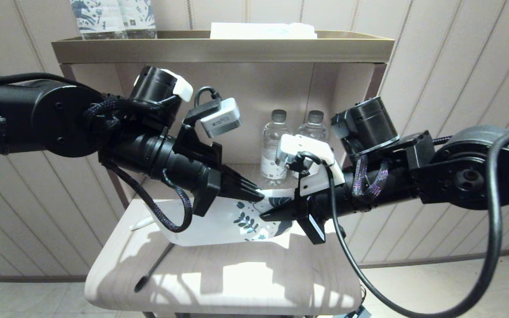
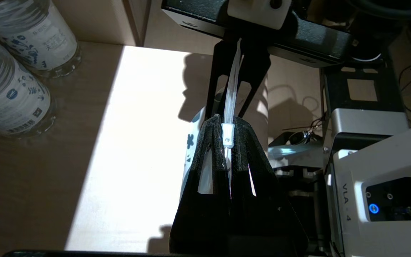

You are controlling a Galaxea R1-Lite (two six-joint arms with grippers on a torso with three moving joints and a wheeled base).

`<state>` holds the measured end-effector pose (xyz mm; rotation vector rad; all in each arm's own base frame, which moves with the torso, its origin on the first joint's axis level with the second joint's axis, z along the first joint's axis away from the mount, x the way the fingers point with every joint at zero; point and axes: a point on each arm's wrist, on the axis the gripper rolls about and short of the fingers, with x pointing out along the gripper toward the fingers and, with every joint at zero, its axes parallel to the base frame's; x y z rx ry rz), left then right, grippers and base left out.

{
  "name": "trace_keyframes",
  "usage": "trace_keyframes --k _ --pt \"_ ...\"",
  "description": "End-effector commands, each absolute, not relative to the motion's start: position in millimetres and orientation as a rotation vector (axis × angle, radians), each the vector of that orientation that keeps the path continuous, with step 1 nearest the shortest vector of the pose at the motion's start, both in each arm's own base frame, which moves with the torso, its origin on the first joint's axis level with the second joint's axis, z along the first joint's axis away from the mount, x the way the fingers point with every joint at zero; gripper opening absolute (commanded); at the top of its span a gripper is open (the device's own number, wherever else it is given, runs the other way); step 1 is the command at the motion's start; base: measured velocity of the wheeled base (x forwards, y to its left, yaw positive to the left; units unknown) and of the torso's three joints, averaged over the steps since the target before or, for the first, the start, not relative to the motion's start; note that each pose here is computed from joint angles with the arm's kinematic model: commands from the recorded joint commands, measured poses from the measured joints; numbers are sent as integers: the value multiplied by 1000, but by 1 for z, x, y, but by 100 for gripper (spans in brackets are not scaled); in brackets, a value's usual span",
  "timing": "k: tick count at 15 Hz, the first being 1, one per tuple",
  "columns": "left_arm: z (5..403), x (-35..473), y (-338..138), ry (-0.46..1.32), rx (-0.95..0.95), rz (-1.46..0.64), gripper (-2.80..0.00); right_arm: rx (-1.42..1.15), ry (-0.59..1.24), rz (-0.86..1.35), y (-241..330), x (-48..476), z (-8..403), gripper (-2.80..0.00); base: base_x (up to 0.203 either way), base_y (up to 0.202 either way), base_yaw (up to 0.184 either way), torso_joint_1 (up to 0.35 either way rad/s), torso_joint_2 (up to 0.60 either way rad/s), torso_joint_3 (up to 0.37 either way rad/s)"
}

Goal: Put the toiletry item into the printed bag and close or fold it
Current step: Open the storage bag

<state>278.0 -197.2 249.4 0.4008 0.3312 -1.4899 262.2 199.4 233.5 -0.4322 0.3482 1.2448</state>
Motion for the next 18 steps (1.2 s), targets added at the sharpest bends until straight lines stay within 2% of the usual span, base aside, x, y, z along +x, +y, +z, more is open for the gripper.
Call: trace_keyframes --k 1,10,18 --pt "250 277 -196 332 406 -1487 -280 -433 348 1244 197 261 234 -280 0 0 0 0 0 0" --pt "245 276 -180 364 397 -1450 -280 -418 334 1190 169 254 241 -280 0 0 0 0 0 0" --pt "233 277 -140 419 363 -1352 -280 -402 306 1160 146 239 251 -280 0 0 0 0 0 0"
